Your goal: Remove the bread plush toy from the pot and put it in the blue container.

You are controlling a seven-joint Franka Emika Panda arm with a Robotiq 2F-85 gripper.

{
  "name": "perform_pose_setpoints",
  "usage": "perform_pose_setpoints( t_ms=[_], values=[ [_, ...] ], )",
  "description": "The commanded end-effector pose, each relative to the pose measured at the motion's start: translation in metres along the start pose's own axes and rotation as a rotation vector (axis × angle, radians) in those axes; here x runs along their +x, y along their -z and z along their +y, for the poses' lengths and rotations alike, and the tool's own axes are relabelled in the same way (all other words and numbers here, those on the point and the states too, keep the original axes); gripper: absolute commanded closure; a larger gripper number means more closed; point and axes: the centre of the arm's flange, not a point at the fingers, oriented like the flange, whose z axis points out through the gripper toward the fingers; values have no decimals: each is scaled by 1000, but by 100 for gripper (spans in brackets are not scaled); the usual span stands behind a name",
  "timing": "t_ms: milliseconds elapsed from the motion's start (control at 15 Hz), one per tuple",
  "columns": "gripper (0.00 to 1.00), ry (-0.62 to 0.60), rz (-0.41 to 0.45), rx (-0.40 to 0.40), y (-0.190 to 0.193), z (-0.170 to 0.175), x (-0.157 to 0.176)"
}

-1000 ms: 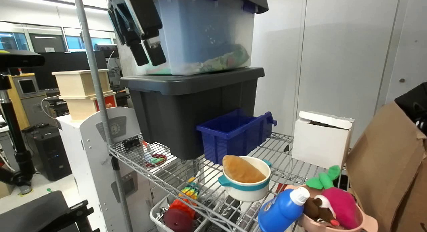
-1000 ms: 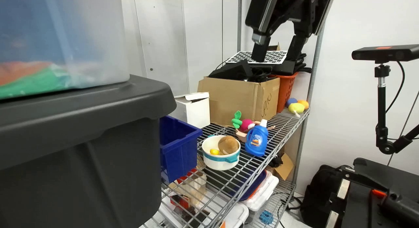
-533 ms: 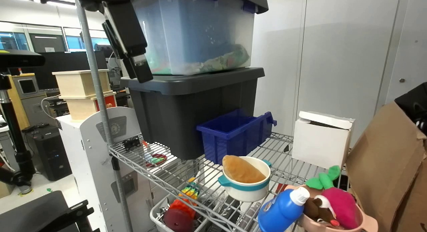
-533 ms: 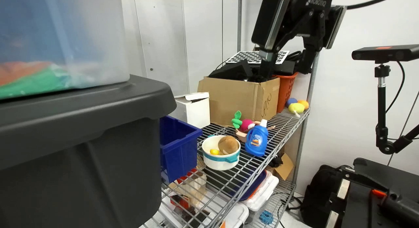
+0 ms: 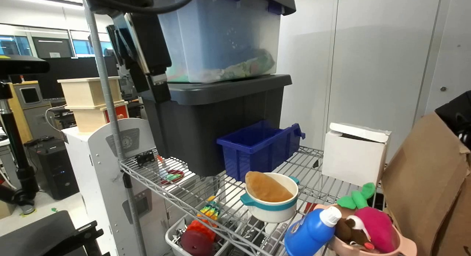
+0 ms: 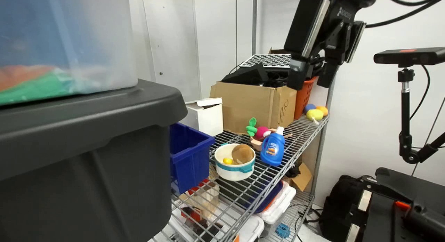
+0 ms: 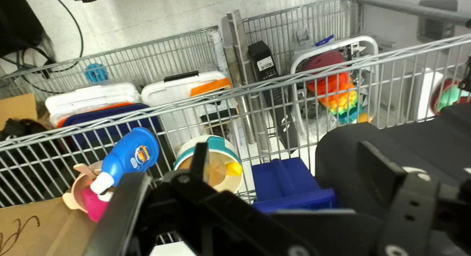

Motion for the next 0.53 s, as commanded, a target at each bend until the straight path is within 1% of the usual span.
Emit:
perform_pose_setpoints(
  t_ms=[0,200,467],
  values=[
    [0,92,-49,59,5,26,11],
    [0,113,-55,20,9,36,12],
    [0,149,-25,-93,18,37,9]
  ],
)
